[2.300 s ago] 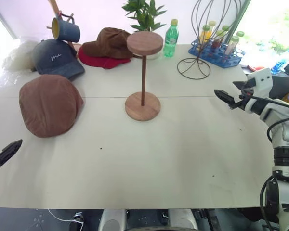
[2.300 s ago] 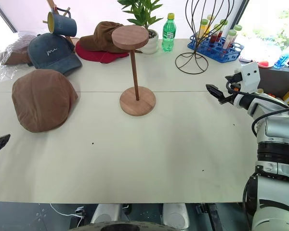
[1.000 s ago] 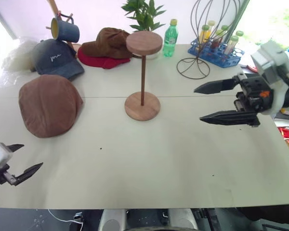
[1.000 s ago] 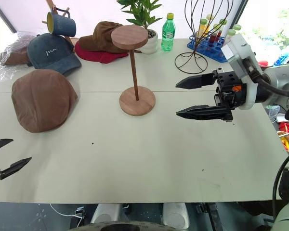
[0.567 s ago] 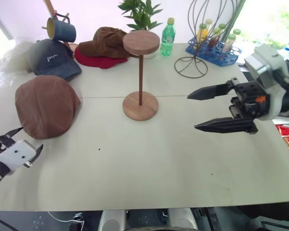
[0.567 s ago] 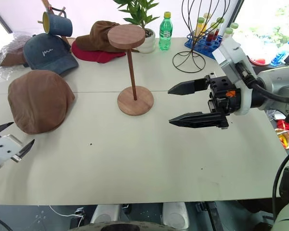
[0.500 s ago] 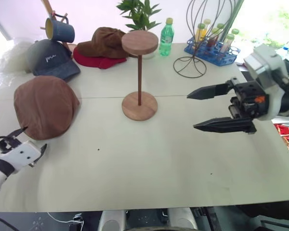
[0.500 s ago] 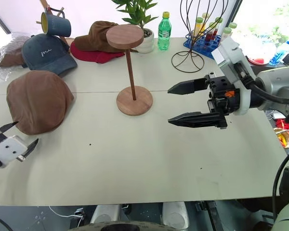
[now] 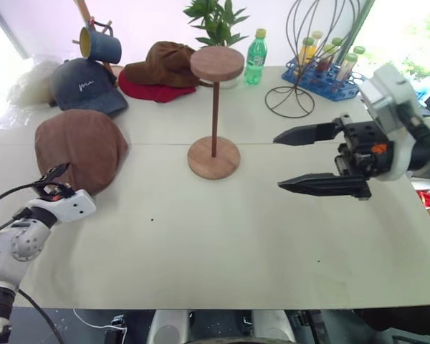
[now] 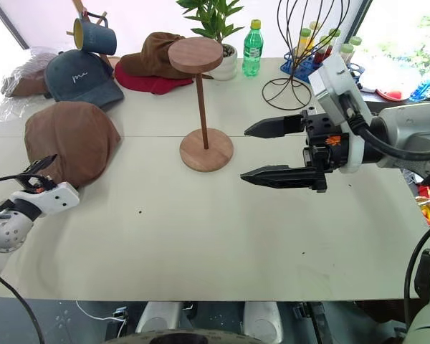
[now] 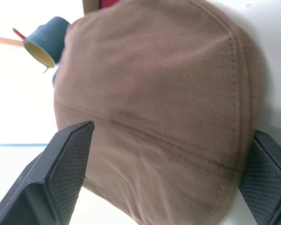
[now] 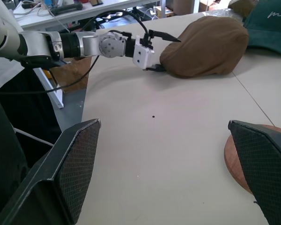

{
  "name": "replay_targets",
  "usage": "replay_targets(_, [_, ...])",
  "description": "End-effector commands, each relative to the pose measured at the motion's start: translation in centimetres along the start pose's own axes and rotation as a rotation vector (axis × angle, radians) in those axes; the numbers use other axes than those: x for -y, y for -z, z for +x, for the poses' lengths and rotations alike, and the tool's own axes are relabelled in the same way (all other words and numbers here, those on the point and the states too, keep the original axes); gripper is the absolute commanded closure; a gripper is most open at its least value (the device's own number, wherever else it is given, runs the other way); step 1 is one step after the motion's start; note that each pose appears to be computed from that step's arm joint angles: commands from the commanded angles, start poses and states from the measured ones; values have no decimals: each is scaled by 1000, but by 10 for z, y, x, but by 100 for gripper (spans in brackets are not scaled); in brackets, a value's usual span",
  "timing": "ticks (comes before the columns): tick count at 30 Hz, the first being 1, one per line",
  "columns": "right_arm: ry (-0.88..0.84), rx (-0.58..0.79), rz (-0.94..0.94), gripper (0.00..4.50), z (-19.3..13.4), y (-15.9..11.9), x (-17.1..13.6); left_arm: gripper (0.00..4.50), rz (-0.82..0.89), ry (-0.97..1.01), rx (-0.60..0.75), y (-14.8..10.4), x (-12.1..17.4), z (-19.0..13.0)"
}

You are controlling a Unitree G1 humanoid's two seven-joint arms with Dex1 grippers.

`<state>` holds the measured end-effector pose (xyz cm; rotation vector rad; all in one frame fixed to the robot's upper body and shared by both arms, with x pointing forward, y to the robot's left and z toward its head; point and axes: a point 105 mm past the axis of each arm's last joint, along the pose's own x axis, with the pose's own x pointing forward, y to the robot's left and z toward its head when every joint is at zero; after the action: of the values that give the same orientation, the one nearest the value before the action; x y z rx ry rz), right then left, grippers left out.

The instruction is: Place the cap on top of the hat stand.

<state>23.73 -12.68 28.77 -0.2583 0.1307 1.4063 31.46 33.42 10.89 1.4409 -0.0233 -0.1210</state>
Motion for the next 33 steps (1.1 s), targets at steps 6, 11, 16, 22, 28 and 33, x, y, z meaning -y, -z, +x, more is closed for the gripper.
replay_targets(6, [27, 34, -52, 0, 0, -13, -1, 4, 87, -47, -35, 2, 16, 4])
replay_targets(11, [33, 42, -52, 0, -1, -15, 2, 223, 67, -79, -62, 6, 9, 7])
replay_targets(16, [35, 42, -57, 0, -1, -15, 3, 442, 49, -121, -79, 10, -7, 9])
replay_targets(22, [49, 56, -39, 0, -3, -15, 6, 442, 86, -309, -60, 8, -75, 5])
replay_targets(28, [69, 62, -52, 0, -8, -14, 9, 442, 139, -531, 109, -32, -161, -11])
replay_targets(33, [85, 62, -71, 0, -15, -14, 12, 442, 76, -728, 350, -90, -229, -27])
